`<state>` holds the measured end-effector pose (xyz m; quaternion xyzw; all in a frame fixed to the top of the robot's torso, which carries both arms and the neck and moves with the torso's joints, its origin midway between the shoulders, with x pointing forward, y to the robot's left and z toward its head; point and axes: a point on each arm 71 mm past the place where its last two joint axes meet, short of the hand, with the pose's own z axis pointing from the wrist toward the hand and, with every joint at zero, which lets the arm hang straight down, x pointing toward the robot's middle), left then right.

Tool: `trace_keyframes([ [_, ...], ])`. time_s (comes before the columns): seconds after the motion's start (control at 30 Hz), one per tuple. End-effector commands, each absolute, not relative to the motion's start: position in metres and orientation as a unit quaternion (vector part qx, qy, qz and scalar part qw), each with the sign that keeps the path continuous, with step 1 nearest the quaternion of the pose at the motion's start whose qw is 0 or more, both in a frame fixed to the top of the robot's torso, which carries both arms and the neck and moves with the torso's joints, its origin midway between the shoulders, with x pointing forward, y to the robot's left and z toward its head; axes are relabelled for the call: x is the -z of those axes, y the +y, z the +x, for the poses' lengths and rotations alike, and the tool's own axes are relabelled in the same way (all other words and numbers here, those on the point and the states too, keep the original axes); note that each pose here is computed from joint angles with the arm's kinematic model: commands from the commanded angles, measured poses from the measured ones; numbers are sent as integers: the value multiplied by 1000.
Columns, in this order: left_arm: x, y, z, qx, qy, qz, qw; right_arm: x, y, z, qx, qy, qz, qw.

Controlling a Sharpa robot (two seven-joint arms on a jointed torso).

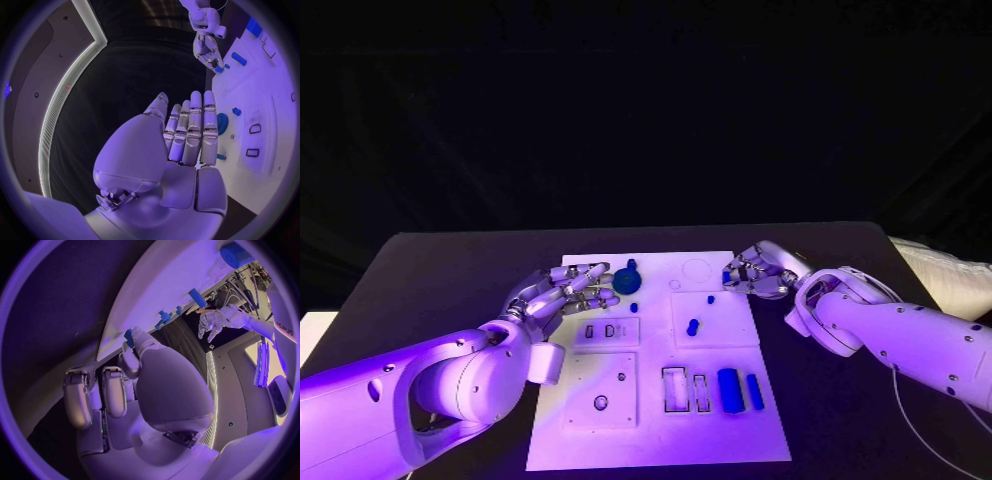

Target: Assemble the parts on the task board

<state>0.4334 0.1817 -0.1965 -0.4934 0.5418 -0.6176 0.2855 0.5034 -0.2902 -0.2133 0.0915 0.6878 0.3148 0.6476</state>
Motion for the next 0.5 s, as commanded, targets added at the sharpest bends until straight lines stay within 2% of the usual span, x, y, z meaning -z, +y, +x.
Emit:
trace_keyframes([
  [0.03, 195, 180, 433, 626, 540, -486, 281, 210, -288, 503, -314, 675, 99, 661],
  [0.2, 195, 181, 433, 626, 540, -487, 282, 201, -278, 501, -318, 666, 120, 665],
  [0.5, 196, 190, 437, 623, 535, -489, 293, 184, -226, 487, -335, 671, 112, 653],
])
